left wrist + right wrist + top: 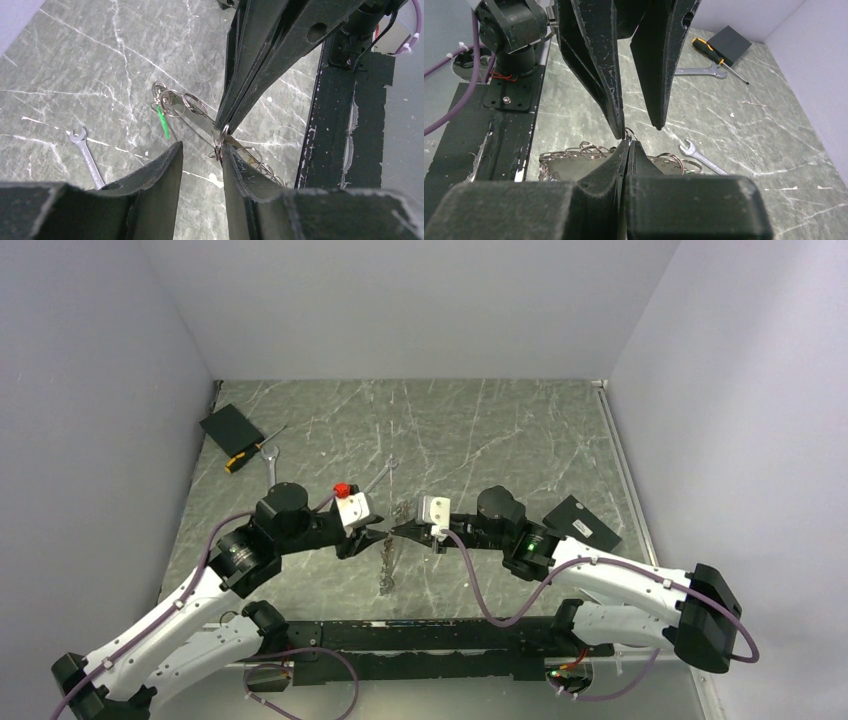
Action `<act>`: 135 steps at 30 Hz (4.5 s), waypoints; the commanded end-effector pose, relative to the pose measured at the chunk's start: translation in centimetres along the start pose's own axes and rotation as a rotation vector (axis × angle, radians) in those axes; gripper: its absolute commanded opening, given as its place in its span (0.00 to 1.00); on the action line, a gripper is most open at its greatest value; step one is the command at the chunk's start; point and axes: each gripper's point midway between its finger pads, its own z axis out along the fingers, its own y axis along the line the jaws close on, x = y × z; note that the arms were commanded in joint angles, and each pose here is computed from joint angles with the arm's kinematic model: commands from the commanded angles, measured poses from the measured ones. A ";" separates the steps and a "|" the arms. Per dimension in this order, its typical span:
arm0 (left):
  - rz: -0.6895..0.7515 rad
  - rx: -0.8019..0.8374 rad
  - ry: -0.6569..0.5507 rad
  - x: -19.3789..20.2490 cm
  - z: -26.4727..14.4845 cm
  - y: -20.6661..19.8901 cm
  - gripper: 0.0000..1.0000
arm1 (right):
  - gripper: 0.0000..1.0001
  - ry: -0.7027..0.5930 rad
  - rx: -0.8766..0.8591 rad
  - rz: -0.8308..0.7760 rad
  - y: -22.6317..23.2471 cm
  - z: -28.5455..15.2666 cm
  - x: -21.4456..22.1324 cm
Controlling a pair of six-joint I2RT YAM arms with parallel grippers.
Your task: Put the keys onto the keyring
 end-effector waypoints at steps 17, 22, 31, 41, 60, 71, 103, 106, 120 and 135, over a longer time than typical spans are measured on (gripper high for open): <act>0.017 0.063 -0.033 -0.4 0.4 -0.8 0.00 | 0.00 -0.222 0.070 -0.054 -1.4 -1.3 -5.7; 0.016 0.066 -0.039 -0.5 0.3 -0.9 0.00 | 0.00 -0.293 0.096 -0.021 -1.6 -1.3 -6.3; 0.012 0.056 -0.055 -0.9 0.0 -0.8 0.00 | 0.00 -0.475 0.137 0.061 -2.5 -0.5 -8.0; 0.006 0.037 -0.109 -2.0 -0.7 -0.5 0.00 | 0.00 -0.638 0.131 0.119 -2.5 0.0 -9.6; 0.047 0.027 -0.212 -4.2 -2.7 -0.9 0.28 | 0.00 -0.594 0.043 0.107 -0.5 0.3 -8.9; 0.042 0.034 -0.263 -5.2 -3.3 -1.1 0.28 | 0.00 -0.561 0.008 0.101 0.1 0.9 -8.1; 0.000 0.000 -0.108 -2.0 -1.4 1.0 0.00 | 0.44 0.032 0.106 0.105 -2.1 -0.5 -2.6; -0.009 -0.002 -0.098 -1.8 -1.3 1.1 0.00 | 0.44 0.059 0.076 0.126 -2.0 0.1 -2.7; -0.024 -0.001 -0.082 -1.3 -1.0 1.1 0.00 | 0.33 0.158 -0.060 0.148 -0.3 2.3 -0.8; -0.033 0.002 -0.071 -0.9 -0.8 1.2 0.00 | 0.10 0.173 -0.089 0.142 -0.2 3.5 -0.5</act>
